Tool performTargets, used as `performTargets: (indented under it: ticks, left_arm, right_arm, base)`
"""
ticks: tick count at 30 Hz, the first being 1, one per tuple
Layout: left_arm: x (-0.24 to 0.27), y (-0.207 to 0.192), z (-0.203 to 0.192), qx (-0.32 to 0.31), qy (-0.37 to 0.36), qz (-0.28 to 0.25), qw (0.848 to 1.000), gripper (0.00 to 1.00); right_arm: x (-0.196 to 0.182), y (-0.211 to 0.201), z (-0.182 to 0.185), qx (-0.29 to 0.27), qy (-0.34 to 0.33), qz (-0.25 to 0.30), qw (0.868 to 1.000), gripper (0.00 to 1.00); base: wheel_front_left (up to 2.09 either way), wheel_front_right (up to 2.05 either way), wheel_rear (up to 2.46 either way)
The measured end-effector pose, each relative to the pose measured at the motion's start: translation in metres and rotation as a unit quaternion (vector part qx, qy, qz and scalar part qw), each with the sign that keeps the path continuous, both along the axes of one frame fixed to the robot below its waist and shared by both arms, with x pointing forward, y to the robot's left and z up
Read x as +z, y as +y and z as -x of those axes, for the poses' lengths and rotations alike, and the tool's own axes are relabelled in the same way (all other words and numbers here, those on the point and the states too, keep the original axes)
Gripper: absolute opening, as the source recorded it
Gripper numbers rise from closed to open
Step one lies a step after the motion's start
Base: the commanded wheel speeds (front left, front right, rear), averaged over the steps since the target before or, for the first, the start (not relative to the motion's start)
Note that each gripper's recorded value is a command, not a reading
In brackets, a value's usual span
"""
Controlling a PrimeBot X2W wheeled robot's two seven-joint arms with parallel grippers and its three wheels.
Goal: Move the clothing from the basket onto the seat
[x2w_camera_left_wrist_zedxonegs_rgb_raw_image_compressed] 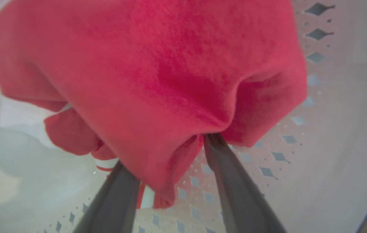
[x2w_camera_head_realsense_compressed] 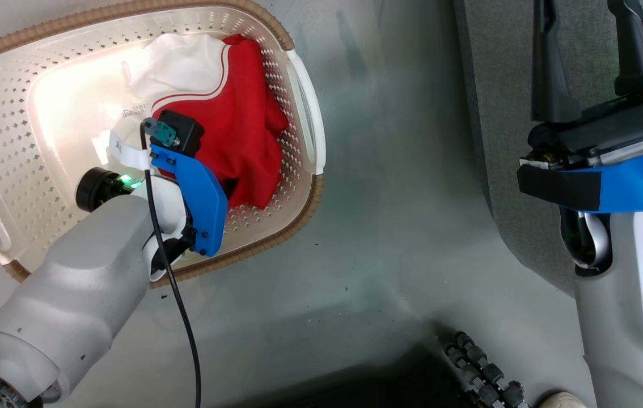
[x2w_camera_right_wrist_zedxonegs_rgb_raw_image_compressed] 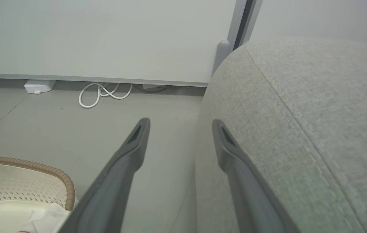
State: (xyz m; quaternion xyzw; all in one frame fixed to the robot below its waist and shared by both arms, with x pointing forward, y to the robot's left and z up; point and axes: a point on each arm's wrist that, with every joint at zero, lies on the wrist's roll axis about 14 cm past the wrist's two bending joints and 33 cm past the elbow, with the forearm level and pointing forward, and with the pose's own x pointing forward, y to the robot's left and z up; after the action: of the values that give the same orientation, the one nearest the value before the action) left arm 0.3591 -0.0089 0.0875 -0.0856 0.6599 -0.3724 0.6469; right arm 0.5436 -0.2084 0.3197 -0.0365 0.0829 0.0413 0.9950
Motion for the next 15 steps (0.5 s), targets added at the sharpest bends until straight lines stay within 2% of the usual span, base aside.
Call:
performTargets:
  ticks: [15]
  left_arm:
    - [0.026, -0.013, -0.014, 0.011, -0.031, 0.034, 0.999, 0.0]
  right_arm:
    - [0.01, 0.001, -0.002, -0.004, -0.007, -0.008, 1.0, 1.0]
  base:
    - [0.0, 0.0, 0.0]
